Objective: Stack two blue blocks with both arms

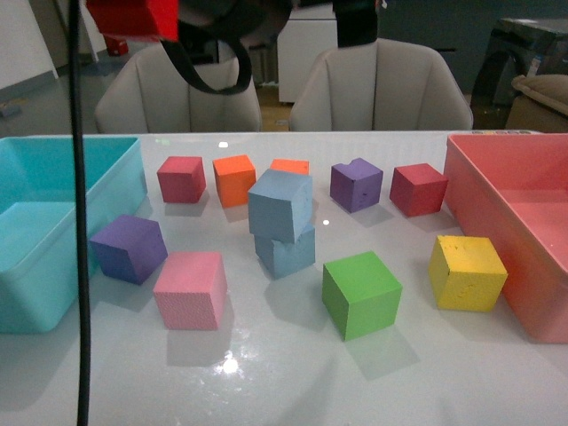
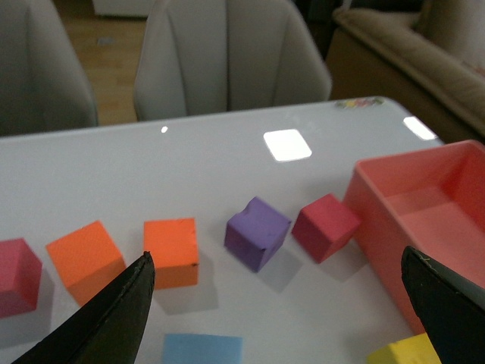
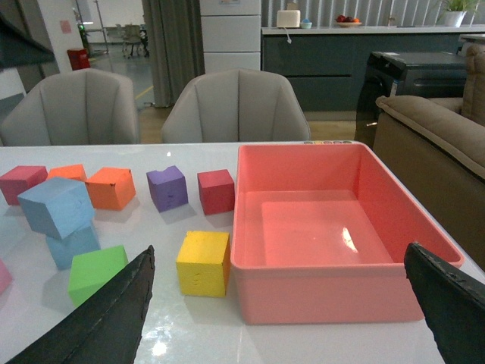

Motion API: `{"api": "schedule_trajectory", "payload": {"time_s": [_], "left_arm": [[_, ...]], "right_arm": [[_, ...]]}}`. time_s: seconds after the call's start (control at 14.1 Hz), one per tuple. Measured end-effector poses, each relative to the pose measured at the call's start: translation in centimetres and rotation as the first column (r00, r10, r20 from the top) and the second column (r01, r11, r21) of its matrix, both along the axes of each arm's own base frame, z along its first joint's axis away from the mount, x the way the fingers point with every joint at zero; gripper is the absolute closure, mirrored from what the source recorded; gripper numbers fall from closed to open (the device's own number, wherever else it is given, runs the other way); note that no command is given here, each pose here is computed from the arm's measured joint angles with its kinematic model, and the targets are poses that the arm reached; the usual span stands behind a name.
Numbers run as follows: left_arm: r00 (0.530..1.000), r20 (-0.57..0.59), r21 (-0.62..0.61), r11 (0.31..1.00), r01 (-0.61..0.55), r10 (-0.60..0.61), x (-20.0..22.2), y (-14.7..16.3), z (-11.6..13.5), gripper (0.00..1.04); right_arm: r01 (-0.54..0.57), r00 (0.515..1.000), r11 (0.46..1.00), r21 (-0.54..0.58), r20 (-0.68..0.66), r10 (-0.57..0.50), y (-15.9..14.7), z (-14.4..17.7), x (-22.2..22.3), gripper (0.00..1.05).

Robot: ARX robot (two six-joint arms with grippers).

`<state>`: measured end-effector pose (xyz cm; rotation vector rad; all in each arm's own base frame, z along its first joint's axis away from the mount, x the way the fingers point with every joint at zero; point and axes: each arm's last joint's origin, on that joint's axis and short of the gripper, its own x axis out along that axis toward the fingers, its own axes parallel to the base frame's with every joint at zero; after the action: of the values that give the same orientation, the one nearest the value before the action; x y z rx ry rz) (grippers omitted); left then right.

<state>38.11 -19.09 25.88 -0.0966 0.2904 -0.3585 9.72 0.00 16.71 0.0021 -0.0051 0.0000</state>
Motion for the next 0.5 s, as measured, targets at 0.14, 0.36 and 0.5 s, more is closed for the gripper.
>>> {"api": "schedule_trajectory", "payload": {"time_s": [0.14, 0.36, 0.5], "left_arm": [[0.996, 0.078, -0.019, 0.999, 0.034, -0.032, -3.7, 1.2, 2.0, 0.07], [0.922, 0.284, -0.020, 0.963, -0.268, 0.262, -8.7, 6.1, 2.5, 0.28], [0.872, 0.321, -0.016, 0.923, -0.385, 0.369, -12.9, 11.2, 1.2, 0.50]], "right_arm": [[0.000, 1.000, 1.000, 0.000, 0.000, 0.000, 0.0, 0.0, 0.0, 0.06], [0.000, 1.000, 1.000, 0.000, 0.000, 0.000, 0.0, 0.0, 0.0, 0.06], [0.000, 1.000, 1.000, 0.000, 0.000, 0.000, 0.0, 0.0, 0.0, 0.06]]}}
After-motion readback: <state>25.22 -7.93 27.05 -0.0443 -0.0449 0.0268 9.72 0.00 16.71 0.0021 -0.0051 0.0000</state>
